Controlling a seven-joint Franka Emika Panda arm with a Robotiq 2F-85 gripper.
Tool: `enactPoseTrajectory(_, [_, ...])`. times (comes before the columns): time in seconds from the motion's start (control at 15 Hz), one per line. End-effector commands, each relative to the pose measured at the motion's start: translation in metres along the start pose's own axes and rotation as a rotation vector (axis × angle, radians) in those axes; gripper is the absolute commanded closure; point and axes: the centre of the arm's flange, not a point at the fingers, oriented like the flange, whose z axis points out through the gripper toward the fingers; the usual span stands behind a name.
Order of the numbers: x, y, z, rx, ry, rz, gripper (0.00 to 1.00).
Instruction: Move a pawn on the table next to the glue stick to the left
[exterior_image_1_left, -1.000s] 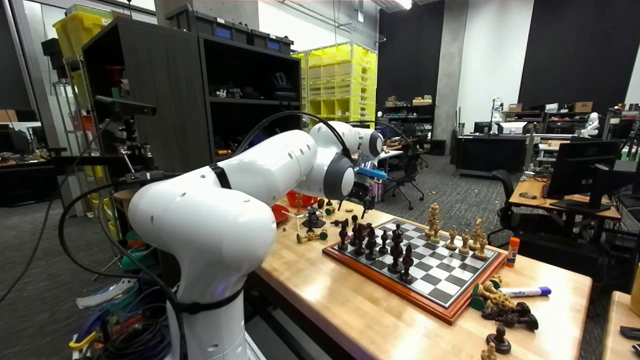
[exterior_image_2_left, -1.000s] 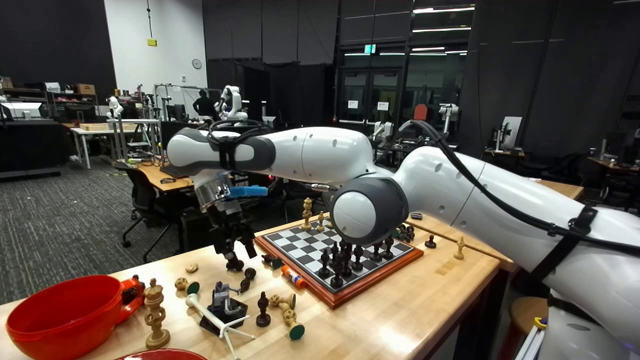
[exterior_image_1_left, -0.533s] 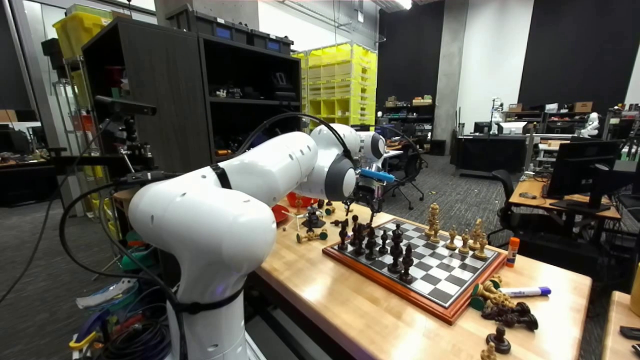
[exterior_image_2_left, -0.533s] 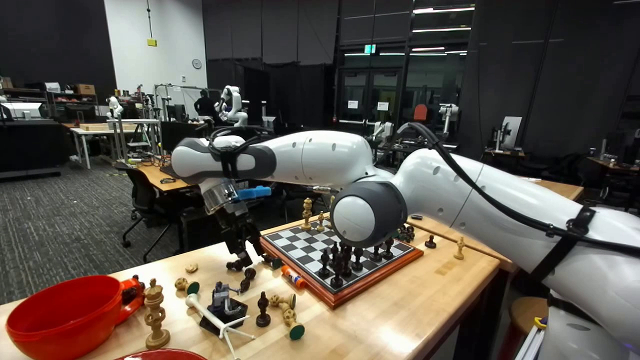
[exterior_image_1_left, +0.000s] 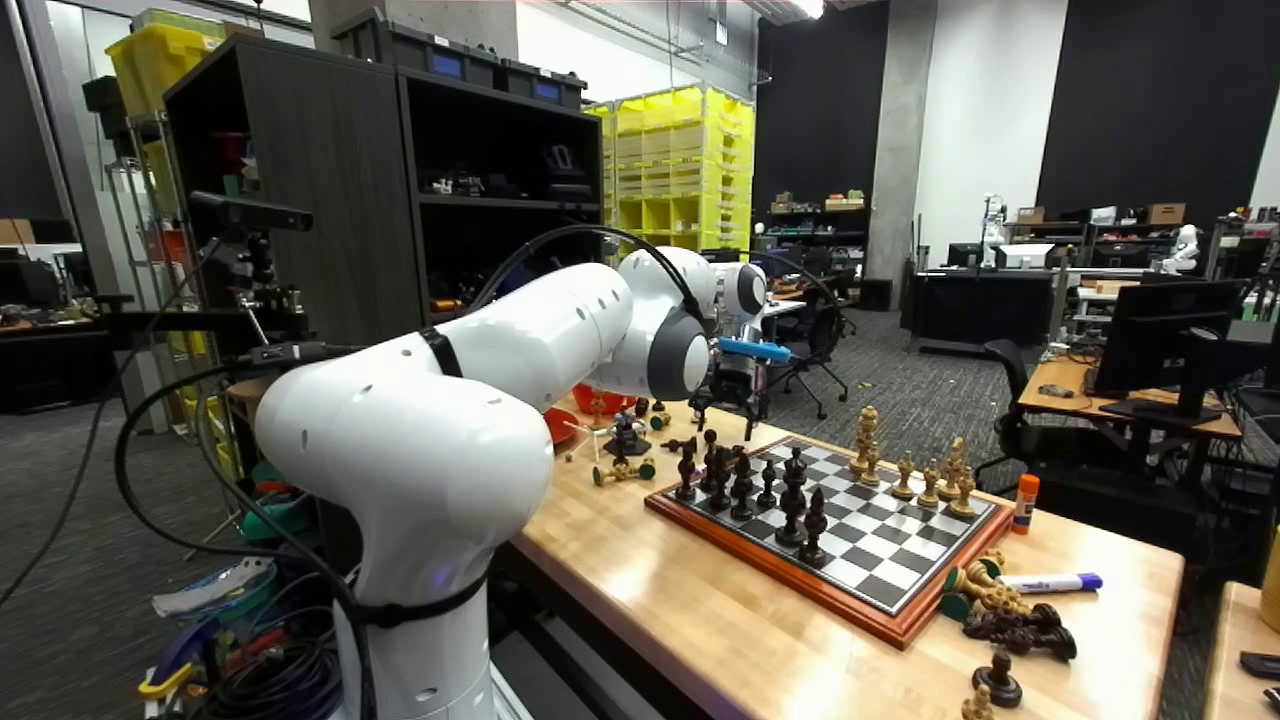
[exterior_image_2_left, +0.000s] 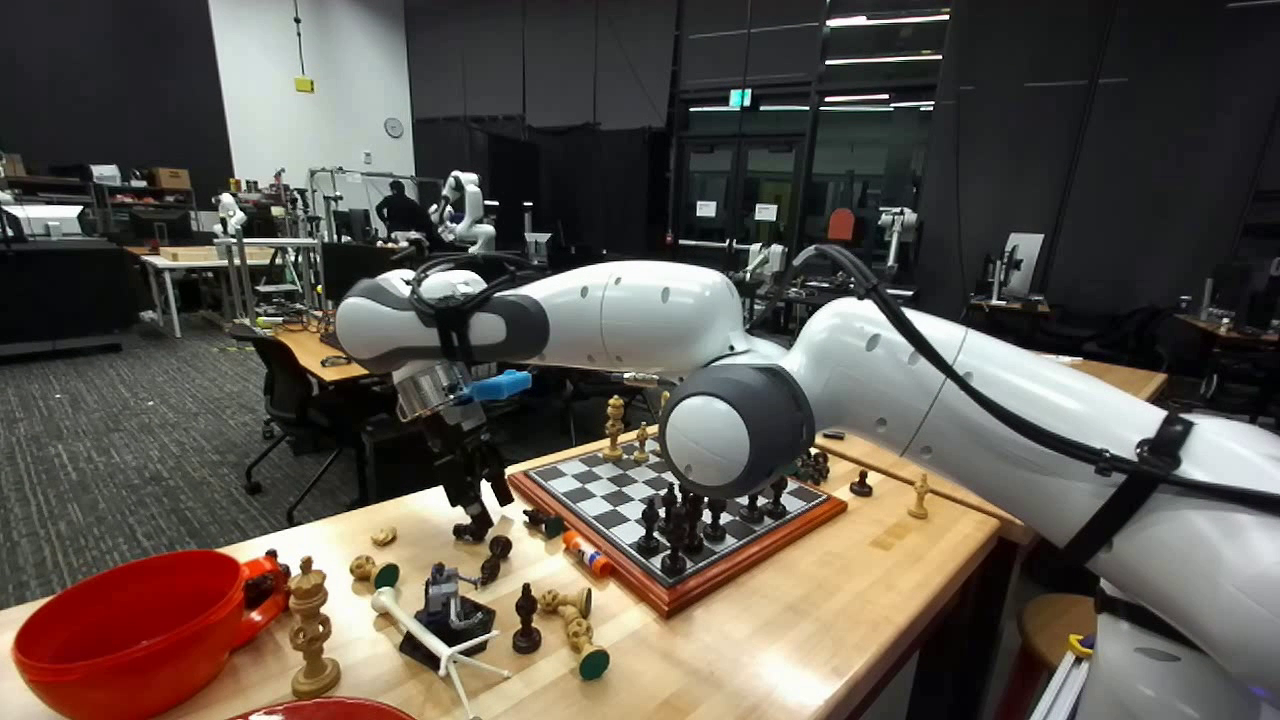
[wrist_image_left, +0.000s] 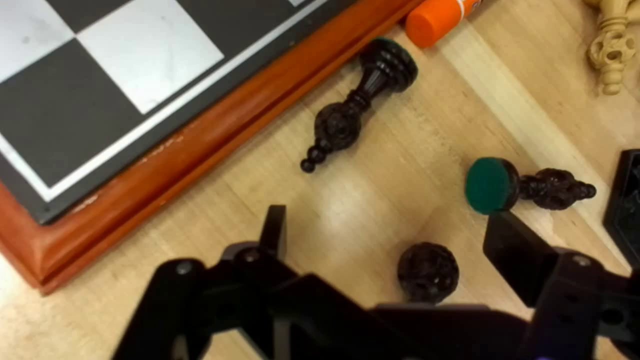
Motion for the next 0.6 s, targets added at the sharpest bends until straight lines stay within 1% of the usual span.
enactPoseTrajectory(0.0, [0.035,0.015,-0.030,-0.051,0.013,-0.025,0.00])
enactPoseTrajectory(0.33, [0.042,0.016,-0.032,-0.075,0.028,-0.052,0.02])
enactPoseTrajectory(0.47, [0.045,0.018,-0.033,-0.085,0.042,-0.064,0.10])
enactPoseTrajectory(0.53, [0.048,0.019,-0.033,-0.092,0.052,-0.077,0.30])
